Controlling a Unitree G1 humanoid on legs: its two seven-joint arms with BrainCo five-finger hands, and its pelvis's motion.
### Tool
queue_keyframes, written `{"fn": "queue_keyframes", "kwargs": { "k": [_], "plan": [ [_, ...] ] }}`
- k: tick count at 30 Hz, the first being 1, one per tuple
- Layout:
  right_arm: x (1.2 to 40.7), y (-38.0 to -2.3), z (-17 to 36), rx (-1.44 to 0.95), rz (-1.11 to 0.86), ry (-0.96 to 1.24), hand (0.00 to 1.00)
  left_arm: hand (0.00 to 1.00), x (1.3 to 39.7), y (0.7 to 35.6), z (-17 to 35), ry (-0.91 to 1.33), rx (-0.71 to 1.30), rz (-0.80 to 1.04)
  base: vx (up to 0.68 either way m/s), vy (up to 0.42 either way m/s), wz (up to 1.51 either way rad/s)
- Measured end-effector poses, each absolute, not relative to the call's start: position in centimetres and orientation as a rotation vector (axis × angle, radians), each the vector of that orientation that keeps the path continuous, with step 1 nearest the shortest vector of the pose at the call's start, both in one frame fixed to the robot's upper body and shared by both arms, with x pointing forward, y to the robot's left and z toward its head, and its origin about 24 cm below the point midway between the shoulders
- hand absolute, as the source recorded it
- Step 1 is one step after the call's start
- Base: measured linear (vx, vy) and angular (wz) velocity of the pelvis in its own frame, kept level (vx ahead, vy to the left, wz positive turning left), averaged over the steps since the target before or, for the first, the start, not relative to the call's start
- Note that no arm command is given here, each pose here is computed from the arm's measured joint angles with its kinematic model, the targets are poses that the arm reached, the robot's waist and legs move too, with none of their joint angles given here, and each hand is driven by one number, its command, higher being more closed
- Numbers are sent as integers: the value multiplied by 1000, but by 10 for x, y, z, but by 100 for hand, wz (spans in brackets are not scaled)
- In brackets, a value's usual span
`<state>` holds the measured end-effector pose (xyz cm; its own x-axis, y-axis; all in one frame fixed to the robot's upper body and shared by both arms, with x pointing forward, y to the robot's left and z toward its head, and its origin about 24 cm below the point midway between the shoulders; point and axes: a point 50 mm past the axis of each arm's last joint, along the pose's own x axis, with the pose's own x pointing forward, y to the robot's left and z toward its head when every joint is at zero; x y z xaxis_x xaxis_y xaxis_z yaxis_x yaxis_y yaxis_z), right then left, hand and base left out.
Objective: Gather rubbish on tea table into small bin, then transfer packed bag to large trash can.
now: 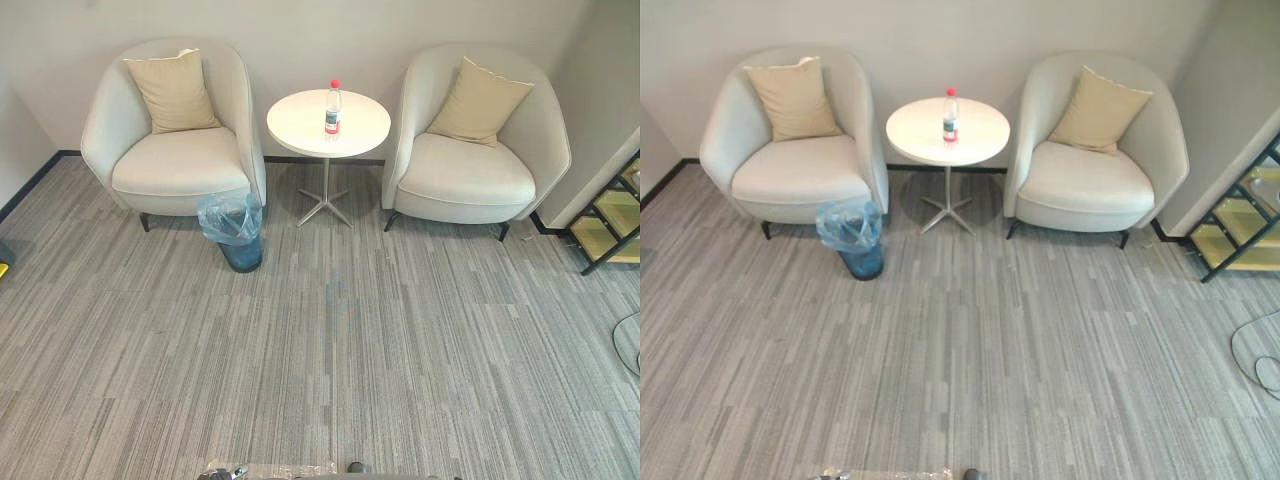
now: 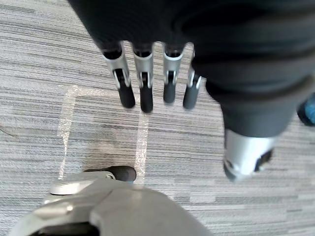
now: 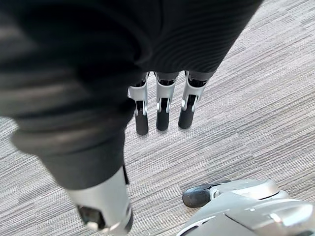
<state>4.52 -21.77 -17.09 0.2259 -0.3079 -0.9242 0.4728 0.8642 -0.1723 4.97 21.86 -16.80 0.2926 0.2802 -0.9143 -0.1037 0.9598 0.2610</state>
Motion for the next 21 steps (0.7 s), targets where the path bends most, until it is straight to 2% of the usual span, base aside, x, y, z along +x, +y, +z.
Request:
{"fn": "queue_keyframes", "kwargs": {
  "k": [21],
  "plan": [
    [51, -216, -171, 128, -506, 1226, 0, 0, 54, 221, -167, 1245, 216, 240, -5, 0, 0]
  ]
}}
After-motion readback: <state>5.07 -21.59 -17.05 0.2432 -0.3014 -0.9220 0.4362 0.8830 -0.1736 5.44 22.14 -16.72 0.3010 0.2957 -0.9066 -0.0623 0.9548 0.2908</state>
